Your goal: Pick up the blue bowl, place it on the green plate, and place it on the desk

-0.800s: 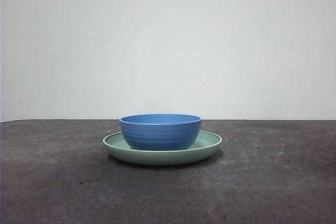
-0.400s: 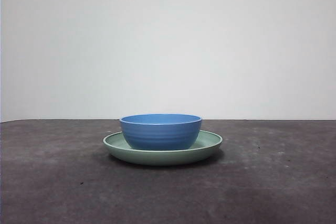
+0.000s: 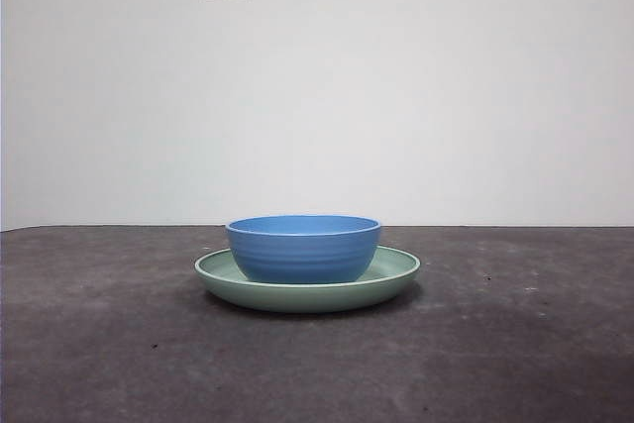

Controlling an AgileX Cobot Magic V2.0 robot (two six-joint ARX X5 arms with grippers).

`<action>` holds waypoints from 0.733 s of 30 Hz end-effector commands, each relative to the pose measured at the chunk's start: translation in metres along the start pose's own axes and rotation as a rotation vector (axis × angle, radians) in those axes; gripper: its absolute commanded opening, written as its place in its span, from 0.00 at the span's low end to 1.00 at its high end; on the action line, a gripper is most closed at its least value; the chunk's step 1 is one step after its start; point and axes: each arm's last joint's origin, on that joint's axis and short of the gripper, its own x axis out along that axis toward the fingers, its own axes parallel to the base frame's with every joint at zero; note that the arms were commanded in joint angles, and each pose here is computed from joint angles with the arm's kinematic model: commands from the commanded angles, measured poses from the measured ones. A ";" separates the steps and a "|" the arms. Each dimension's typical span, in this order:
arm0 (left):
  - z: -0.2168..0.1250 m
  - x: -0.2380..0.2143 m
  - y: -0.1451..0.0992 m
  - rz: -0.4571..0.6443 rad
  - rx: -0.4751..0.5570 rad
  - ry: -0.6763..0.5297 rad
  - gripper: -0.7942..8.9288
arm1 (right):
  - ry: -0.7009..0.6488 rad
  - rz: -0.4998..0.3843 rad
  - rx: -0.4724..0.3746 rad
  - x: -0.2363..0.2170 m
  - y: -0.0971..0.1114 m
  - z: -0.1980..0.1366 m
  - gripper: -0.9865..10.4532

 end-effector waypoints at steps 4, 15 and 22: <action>-0.007 0.002 0.000 0.003 -0.003 0.025 0.10 | 0.031 -0.008 0.063 0.003 -0.001 -0.026 0.09; -0.007 0.002 0.000 0.003 -0.003 0.025 0.10 | 0.153 -0.014 0.147 0.009 -0.002 -0.062 0.09; -0.007 0.002 0.000 0.003 -0.003 0.025 0.10 | 0.143 -0.007 0.154 0.009 -0.002 -0.061 0.09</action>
